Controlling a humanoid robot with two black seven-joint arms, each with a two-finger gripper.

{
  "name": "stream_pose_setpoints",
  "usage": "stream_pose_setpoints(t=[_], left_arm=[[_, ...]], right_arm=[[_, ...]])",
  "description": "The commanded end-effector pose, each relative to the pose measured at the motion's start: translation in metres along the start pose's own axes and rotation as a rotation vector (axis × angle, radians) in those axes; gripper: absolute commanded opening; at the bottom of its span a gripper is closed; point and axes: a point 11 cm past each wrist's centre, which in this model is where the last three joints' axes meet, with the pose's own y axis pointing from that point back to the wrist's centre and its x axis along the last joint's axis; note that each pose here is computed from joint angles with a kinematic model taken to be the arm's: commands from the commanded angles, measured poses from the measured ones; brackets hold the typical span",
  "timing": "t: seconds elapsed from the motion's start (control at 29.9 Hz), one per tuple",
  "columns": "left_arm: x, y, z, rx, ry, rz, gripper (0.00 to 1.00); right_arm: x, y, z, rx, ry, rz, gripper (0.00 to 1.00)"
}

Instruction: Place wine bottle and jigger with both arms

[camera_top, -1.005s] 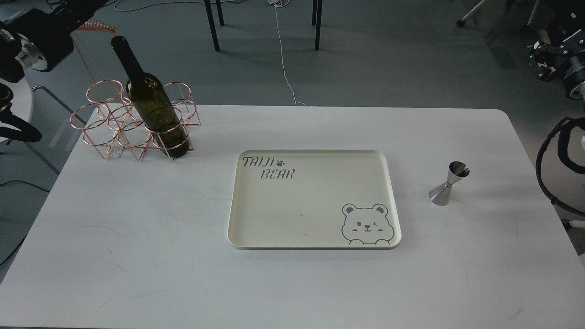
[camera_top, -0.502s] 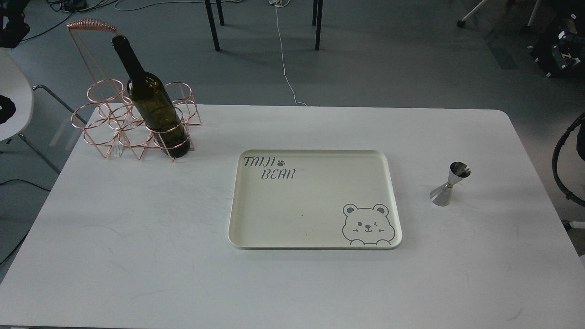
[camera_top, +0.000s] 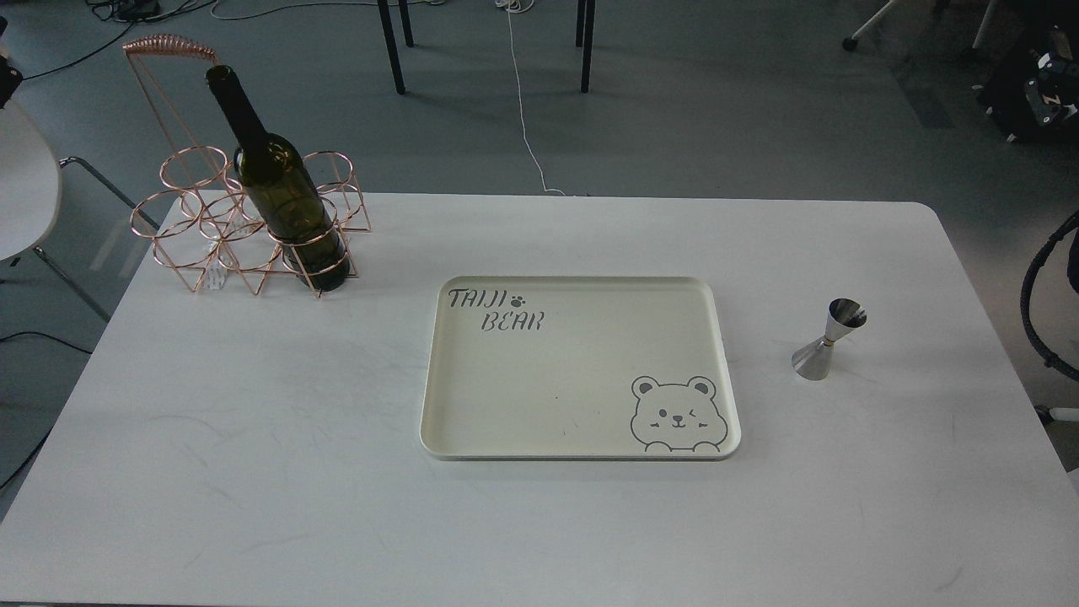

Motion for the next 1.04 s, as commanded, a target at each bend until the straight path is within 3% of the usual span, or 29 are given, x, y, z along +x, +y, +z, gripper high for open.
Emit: stream_pose_setpoints(t=[0.0, 0.3, 0.67, 1.0], left_arm=[[0.008, 0.003, -0.002, -0.023, 0.060, 0.016, 0.98], [0.022, 0.020, -0.046, 0.004, 0.186, 0.041, 0.98], [0.038, 0.042, -0.095, 0.010, 0.320, 0.106, 0.99], [0.035, 0.044, -0.107, 0.024, 0.329, 0.102, 0.99]], right_arm=[[0.009, 0.006, 0.007, -0.030, -0.041, 0.037, 0.99], [0.023, 0.018, 0.018, -0.078, -0.071, 0.080, 0.99], [0.047, 0.059, 0.066, -0.143, -0.187, 0.189, 0.99], [0.047, 0.072, 0.086, -0.185, -0.197, 0.198, 0.99]])
